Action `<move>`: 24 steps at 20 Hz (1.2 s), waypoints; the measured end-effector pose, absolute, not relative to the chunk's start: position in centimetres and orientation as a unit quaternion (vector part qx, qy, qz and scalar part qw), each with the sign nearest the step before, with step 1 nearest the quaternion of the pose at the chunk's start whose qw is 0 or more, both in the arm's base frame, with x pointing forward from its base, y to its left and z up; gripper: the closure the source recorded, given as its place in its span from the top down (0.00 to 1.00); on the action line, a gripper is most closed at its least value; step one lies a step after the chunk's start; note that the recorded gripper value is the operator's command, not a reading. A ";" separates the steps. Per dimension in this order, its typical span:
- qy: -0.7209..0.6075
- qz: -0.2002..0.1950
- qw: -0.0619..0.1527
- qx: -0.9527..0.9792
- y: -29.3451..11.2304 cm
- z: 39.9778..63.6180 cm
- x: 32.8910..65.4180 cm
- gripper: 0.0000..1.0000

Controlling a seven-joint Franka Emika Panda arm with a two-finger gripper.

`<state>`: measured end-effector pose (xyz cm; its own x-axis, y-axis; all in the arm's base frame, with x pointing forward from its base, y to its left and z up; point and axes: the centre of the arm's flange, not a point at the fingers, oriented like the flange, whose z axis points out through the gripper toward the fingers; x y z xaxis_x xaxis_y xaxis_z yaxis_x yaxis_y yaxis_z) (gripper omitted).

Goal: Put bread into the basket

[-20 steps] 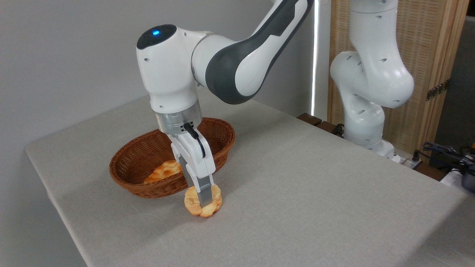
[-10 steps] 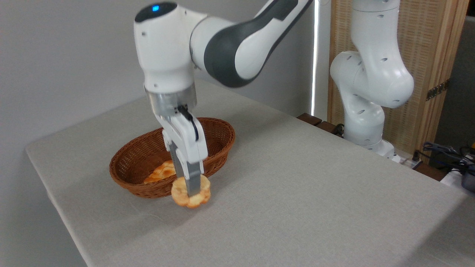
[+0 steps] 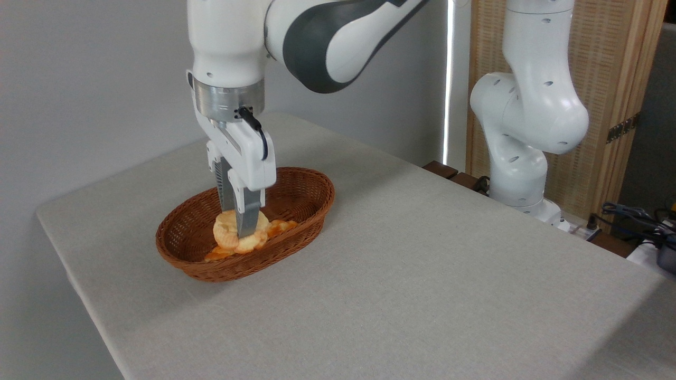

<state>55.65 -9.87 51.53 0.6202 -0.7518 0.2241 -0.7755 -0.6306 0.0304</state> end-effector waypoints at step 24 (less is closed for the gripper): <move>-0.374 0.068 0.098 0.920 -17.1 49.4 54.6 1.00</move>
<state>54.55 -17.09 49.44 0.7112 -0.6745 0.1980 -0.7011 -0.7011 0.1299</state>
